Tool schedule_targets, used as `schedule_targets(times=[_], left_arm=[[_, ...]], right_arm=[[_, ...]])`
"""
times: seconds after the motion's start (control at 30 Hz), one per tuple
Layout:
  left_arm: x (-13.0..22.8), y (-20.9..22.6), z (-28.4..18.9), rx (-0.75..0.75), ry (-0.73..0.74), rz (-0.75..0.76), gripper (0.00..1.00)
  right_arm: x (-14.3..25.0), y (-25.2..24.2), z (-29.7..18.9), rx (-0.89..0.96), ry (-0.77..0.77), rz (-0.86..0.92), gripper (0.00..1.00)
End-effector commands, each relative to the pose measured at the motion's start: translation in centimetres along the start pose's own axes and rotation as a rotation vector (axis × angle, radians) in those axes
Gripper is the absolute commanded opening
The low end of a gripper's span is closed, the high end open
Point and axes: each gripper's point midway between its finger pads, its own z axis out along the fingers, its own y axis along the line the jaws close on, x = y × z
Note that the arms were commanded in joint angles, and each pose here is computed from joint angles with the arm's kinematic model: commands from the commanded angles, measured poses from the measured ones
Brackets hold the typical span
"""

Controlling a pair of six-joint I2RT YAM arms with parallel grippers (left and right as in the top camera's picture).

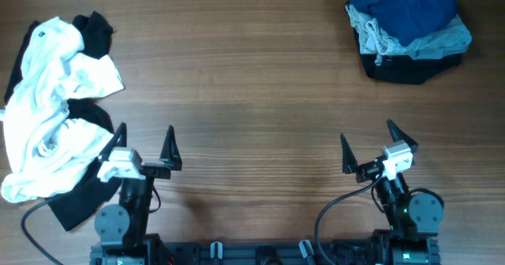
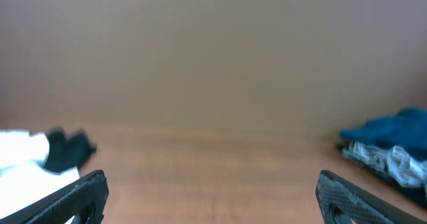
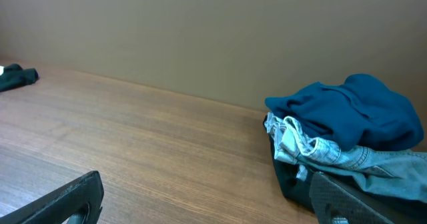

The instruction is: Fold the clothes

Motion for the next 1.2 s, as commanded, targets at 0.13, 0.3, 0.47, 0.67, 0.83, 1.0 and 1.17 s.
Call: schedule_targets(times=[0.13, 0.3, 0.47, 0.67, 0.83, 1.0, 1.17], left_arm=[[4.1, 0.6, -0.4, -0.029, 0.159, -0.023, 1.0], [4.1, 0.7, -0.4, -0.03, 0.158, -0.022, 1.0], [4.1, 0.7, -0.4, -0.03, 0.159, -0.023, 1.0], [4.1, 0.7, -0.4, -0.03, 0.16, -0.023, 1.0], [4.1, 0.7, -0.4, -0.03, 0.16, -0.023, 1.0], [4.1, 0.7, -0.3, -0.03, 0.16, -0.023, 1.0], [4.1, 0.7, -0.3, -0.03, 0.16, -0.023, 1.0]], right_arm=[[-0.2, 0.0, 0.0, 0.002, -0.01, 0.008, 1.0], [-0.2, 0.0, 0.0, 0.001, -0.01, 0.008, 1.0], [-0.2, 0.0, 0.0, 0.001, -0.01, 0.008, 1.0], [-0.2, 0.0, 0.0, 0.001, -0.01, 0.008, 1.0], [-0.2, 0.0, 0.0, 0.001, -0.01, 0.008, 1.0], [-0.2, 0.0, 0.0, 0.001, -0.01, 0.008, 1.0], [-0.2, 0.0, 0.0, 0.001, -0.01, 0.008, 1.0]])
